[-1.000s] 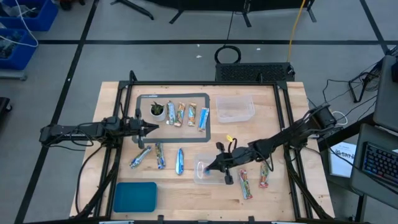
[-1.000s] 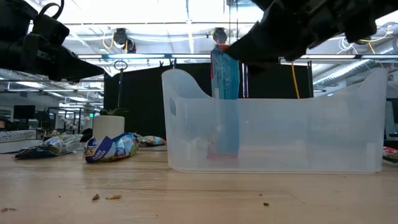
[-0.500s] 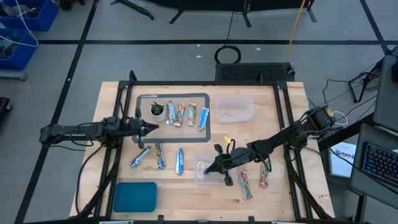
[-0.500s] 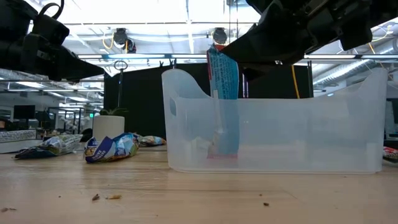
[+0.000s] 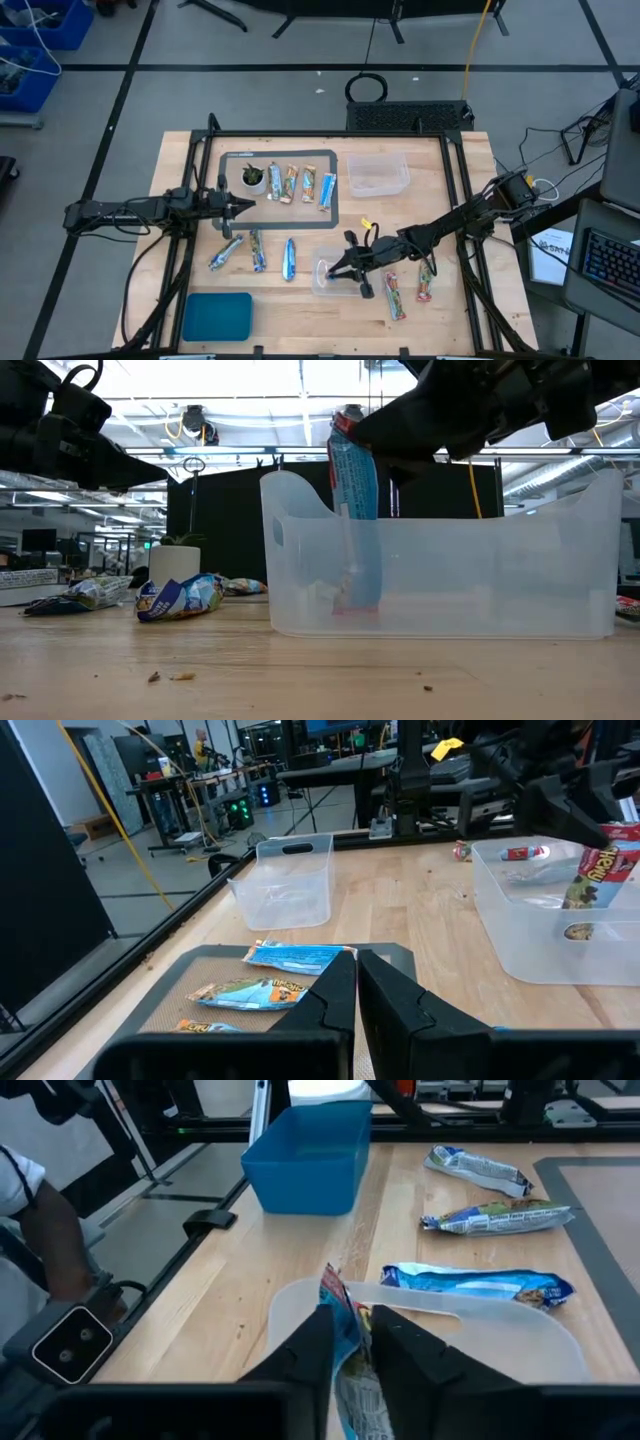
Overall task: Pick and place Granola Bars by type
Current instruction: Put the middle red granola bar into the bottom transparent bin
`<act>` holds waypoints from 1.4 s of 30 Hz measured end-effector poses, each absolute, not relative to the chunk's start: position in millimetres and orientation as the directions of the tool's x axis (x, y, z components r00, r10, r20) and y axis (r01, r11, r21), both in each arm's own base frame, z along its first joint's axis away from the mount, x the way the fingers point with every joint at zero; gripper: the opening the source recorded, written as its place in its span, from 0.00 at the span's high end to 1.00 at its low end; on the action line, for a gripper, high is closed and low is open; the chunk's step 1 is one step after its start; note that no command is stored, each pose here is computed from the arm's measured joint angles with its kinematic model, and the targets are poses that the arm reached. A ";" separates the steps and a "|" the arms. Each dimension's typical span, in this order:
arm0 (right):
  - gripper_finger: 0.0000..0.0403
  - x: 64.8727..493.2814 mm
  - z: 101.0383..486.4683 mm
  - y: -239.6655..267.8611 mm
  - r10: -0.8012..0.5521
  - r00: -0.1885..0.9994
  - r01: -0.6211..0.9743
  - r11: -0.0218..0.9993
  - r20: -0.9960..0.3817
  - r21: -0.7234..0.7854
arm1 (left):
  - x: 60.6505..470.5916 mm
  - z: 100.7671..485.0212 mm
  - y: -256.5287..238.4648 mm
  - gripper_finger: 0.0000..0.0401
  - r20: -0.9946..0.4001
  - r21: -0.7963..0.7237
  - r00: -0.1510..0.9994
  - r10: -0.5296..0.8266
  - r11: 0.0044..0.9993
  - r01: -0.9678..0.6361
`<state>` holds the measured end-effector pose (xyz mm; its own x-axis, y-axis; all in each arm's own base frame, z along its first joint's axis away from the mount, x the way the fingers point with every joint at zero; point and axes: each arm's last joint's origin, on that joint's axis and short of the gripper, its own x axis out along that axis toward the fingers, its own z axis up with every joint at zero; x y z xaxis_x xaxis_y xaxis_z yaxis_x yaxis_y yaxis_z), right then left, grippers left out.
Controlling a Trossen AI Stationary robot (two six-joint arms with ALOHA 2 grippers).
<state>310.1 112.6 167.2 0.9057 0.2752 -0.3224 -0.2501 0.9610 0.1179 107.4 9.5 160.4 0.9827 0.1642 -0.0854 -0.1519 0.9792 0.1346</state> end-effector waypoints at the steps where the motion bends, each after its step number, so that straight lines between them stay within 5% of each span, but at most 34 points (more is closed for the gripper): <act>1: 0.79 310.2 167.4 112.5 0.272 0.908 -0.247 0.962 -0.320 0.117 | 107.4 160.4 9.5 0.94 -0.086 0.135 0.983 0.164 0.979 -0.152; 13: 0.62 315.4 169.6 98.9 0.190 0.936 -0.173 0.981 -0.296 0.083 | 107.5 160.4 9.5 0.94 -0.086 0.135 0.983 0.164 0.979 -0.152; 29: 0.59 317.2 170.9 93.6 0.181 0.941 -0.173 0.984 -0.285 0.053 | 107.5 160.4 9.4 0.94 -0.086 0.135 0.983 0.164 0.979 -0.152; 42: 0.60 315.0 170.8 100.2 0.404 0.869 -0.358 0.912 -0.286 0.200 | 107.4 160.4 9.4 0.94 -0.086 0.135 0.983 0.164 0.979 -0.152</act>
<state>315.0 100.2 170.8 0.8690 0.4042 -0.2856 -0.3583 0.9119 0.2004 107.4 9.4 160.4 0.9827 0.1640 -0.0858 -0.1517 0.9792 0.1351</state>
